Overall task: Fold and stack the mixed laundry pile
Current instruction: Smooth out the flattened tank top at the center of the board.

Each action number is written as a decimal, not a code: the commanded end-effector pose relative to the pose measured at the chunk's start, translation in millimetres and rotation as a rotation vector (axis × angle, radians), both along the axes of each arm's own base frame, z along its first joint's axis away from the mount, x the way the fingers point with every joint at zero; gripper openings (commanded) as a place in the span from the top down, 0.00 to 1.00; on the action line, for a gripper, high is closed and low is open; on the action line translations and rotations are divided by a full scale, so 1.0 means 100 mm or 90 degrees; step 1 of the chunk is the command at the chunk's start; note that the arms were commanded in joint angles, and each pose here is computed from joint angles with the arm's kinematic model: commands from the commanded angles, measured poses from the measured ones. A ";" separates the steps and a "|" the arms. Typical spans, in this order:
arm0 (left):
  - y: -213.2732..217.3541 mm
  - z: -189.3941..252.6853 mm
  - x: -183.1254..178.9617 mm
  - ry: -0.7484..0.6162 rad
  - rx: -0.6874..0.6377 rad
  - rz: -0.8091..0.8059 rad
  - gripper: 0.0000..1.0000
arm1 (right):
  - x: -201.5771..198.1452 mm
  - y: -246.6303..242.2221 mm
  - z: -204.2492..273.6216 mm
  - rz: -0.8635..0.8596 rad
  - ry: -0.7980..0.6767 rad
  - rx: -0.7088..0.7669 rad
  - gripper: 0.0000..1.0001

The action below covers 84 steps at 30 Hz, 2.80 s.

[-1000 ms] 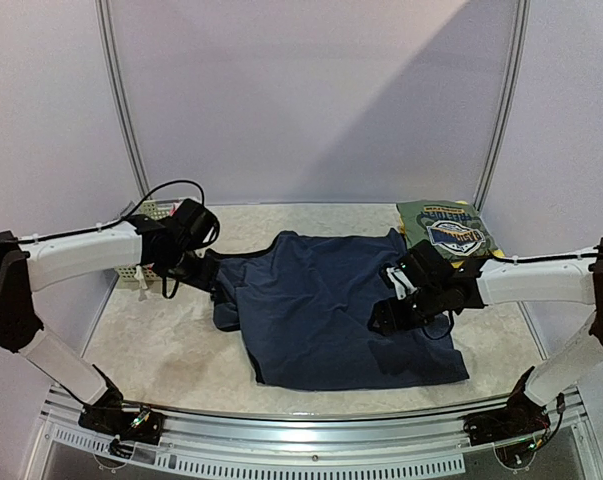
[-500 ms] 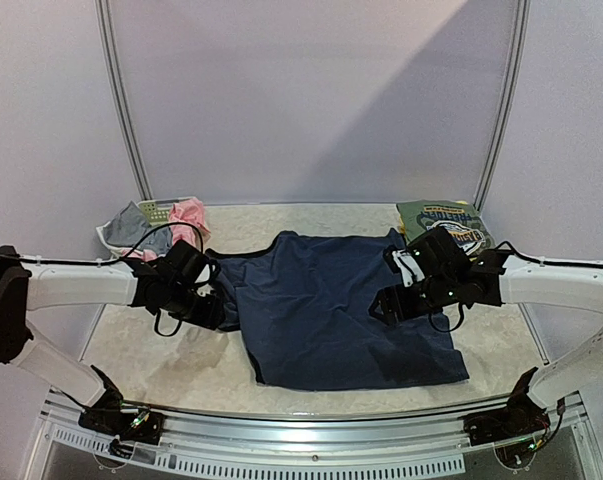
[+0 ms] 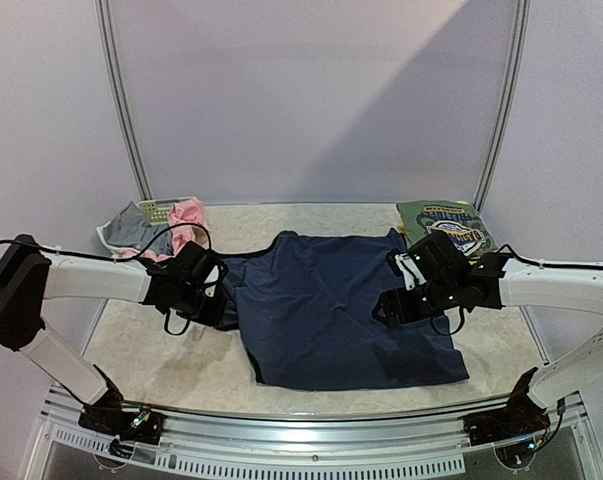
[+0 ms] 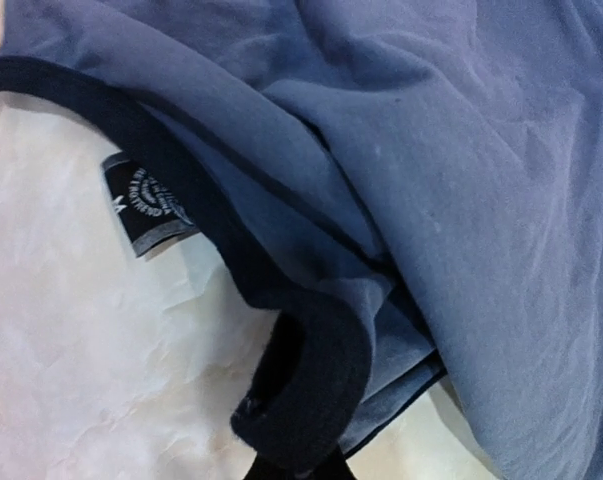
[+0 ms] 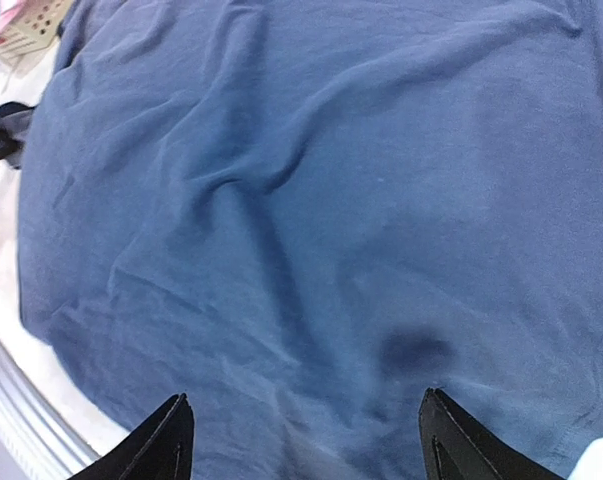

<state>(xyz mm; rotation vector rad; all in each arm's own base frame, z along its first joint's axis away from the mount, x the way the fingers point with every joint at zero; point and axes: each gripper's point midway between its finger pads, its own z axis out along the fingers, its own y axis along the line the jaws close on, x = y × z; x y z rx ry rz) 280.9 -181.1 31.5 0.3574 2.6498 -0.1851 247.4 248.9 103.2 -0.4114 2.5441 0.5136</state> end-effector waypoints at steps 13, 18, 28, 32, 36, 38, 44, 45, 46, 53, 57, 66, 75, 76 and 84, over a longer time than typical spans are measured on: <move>0.85 0.74 -0.46 0.009 0.125 0.197 1.00 | 0.23 -0.21 -0.19 -0.094 -0.043 -0.073 0.21; 1.03 0.76 -0.56 0.020 0.134 0.258 1.00 | 0.26 -0.21 -0.21 -0.093 -0.053 -0.077 0.21; 1.27 0.40 -0.65 0.059 0.232 0.336 0.47 | 0.26 -0.14 -0.31 -0.079 -0.040 -0.070 0.21; 1.20 0.64 -0.46 -0.010 0.258 0.326 0.39 | 0.27 -0.12 -0.27 -0.079 -0.043 -0.063 0.21; 0.74 0.73 -0.10 -0.055 0.203 0.233 0.44 | 0.30 -0.09 -0.17 -0.077 -0.058 -0.045 0.21; 0.48 0.70 0.10 -0.068 0.163 0.193 0.48 | 0.32 -0.07 -0.12 -0.077 -0.067 -0.039 0.21; 0.08 0.51 0.65 -0.054 0.138 0.118 0.55 | 0.33 -0.12 -0.23 -0.094 -0.052 -0.065 0.21; 0.05 0.46 0.74 -0.047 0.134 0.113 0.55 | 0.32 -0.15 -0.27 -0.100 -0.047 -0.073 0.21; 0.03 0.42 0.82 -0.044 0.130 0.110 0.55 | 0.32 -0.18 -0.29 -0.107 -0.045 -0.080 0.21; 0.01 -0.03 1.31 0.008 0.123 0.091 0.55 | 0.26 -0.40 -0.57 -0.156 -0.012 -0.138 0.22; 0.07 -0.24 1.48 0.029 0.122 0.094 0.54 | 0.23 -0.51 -0.67 -0.176 0.008 -0.158 0.23; 0.49 -0.42 1.62 0.040 0.183 0.159 0.54 | 0.26 -0.69 -0.64 -0.203 0.011 -0.183 0.22; 0.33 -0.01 1.61 -0.026 0.176 0.141 0.50 | 0.38 -0.66 -0.28 -0.192 -0.026 -0.181 0.22; 0.27 0.10 1.59 -0.041 0.175 0.131 0.48 | 0.38 -0.66 -0.23 -0.188 -0.030 -0.182 0.22; -0.05 0.95 1.09 -0.156 0.195 0.053 0.37 | 0.16 -0.79 0.11 -0.157 -0.028 -0.176 0.20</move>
